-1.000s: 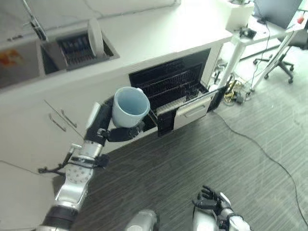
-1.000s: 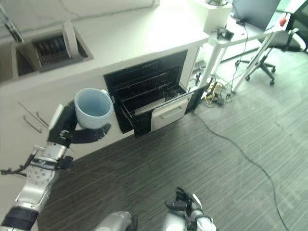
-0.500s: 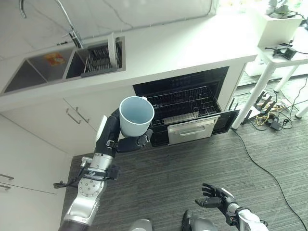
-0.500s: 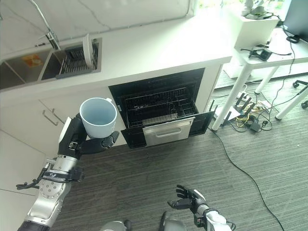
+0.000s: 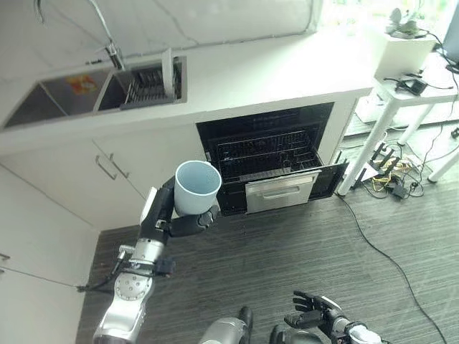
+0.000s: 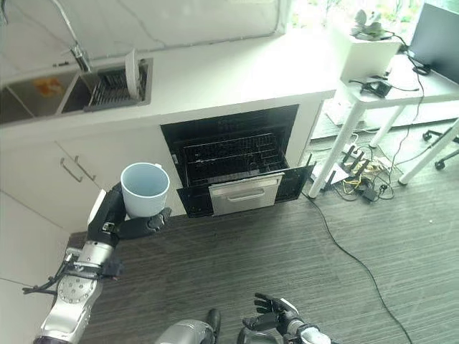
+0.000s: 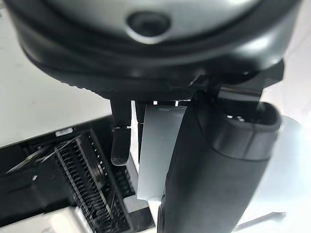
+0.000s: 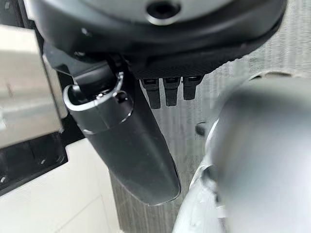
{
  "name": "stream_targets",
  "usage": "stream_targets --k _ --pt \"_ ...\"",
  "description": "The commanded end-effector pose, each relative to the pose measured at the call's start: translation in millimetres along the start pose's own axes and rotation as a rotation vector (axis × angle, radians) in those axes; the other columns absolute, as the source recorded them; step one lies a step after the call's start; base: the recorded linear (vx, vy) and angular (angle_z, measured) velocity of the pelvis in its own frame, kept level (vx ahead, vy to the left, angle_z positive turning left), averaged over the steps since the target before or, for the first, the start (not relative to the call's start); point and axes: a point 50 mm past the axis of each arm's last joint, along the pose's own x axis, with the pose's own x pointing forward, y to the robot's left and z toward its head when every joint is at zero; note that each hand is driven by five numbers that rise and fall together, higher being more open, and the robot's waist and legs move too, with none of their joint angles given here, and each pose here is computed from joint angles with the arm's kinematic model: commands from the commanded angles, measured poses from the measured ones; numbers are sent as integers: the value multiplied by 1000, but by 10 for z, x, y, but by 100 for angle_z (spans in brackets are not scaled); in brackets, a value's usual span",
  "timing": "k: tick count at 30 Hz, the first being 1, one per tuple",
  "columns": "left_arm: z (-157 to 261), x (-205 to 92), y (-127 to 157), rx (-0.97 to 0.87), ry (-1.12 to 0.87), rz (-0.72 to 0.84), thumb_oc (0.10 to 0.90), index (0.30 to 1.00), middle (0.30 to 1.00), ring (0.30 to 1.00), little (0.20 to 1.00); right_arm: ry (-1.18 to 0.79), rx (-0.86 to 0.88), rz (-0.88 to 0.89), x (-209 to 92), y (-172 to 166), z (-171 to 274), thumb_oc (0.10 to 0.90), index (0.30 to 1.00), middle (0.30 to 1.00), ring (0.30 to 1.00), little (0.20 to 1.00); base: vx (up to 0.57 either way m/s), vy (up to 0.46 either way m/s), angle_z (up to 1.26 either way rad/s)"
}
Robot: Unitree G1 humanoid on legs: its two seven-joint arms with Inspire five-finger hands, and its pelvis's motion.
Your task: Place the dishes in the dishwasher.
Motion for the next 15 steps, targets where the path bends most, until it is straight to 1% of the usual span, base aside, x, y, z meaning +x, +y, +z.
stream_targets --k 1,3,5,8,11,13,15 --pt "592 269 82 19 -360 -20 400 300 300 300 300 -190 -1 76 91 166 408 800 900 900 900 900 183 -103 97" --pt "609 319 46 26 -380 -42 400 300 300 300 300 -203 21 66 75 142 396 800 900 900 900 900 168 -183 105" --pt "610 349 40 35 -382 -44 400 300 300 300 300 -199 26 69 66 121 360 800 900 900 900 900 139 -239 61" --pt "578 341 75 52 -362 -20 400 300 300 300 300 -179 20 113 69 122 339 800 900 900 900 900 165 -388 73" --pt "563 280 129 79 -336 27 400 300 300 300 300 -136 -61 203 104 207 386 800 900 900 900 900 127 -468 7" --pt "545 231 121 65 -315 50 400 300 300 300 300 -105 -97 213 105 197 416 800 900 900 900 900 69 -442 -19" --pt "577 213 79 30 -328 48 400 300 300 300 300 -106 -85 195 99 131 485 800 900 900 900 900 -22 -352 9"
